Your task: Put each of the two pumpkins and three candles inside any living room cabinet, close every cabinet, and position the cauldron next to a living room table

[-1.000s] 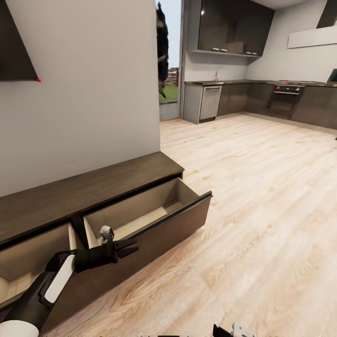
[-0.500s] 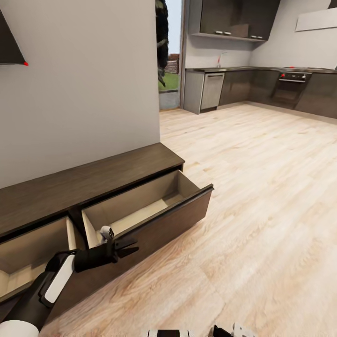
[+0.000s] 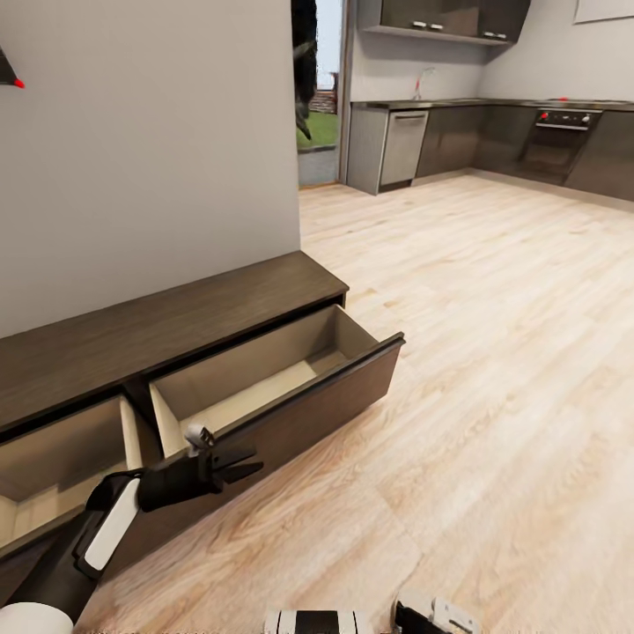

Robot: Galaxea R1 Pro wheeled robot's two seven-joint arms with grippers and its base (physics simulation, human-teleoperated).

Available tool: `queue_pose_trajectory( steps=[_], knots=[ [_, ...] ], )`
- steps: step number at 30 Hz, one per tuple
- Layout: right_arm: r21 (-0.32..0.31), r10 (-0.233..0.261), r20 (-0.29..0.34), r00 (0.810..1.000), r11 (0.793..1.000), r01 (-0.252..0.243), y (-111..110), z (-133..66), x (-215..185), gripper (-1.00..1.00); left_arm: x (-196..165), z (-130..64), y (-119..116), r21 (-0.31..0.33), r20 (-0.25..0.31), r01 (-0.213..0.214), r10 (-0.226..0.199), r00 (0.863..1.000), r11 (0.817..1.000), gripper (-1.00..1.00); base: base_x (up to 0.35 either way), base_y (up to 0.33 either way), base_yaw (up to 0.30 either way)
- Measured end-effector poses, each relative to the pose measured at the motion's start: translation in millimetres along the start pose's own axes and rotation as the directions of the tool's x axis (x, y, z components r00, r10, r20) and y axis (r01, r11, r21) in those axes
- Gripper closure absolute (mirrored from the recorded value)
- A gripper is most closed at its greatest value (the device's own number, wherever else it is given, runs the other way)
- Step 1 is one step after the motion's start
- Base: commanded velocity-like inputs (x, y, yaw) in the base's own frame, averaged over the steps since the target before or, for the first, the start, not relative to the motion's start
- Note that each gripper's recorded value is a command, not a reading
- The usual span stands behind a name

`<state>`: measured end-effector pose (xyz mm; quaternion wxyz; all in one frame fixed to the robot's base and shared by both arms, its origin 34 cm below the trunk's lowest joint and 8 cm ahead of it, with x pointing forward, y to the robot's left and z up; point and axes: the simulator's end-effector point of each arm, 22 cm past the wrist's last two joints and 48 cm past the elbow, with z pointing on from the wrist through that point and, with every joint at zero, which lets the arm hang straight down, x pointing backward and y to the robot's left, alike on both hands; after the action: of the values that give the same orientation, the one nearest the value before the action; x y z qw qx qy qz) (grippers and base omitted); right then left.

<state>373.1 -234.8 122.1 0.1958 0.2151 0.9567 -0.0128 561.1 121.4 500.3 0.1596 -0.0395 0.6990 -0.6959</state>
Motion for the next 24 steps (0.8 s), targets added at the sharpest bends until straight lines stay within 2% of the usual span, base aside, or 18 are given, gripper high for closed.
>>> queue_pose_trajectory(
  steps=[2,6,24],
  knots=[
    [-0.013,0.011,-0.006,1.0,1.0,-0.011,7,1.6,0,-1.0,6,2.7,-9,0.061,-0.018,0.01,-0.009,1.0,0.998,-1.0,0.0,0.0,0.0],
    [-0.026,0.015,-0.005,1.0,1.0,-0.015,14,3.7,0,-1.0,11,3.5,-13,0.111,-0.032,0.031,-0.028,0.999,0.993,-1.0,0.0,0.0,0.0],
    [-0.03,0.011,-0.003,1.0,0.999,-0.011,13,3.6,0,-1.0,13,3.4,-16,0.126,-0.037,0.035,-0.03,0.999,0.991,-1.0,0.0,0.0,0.0]
  ],
)
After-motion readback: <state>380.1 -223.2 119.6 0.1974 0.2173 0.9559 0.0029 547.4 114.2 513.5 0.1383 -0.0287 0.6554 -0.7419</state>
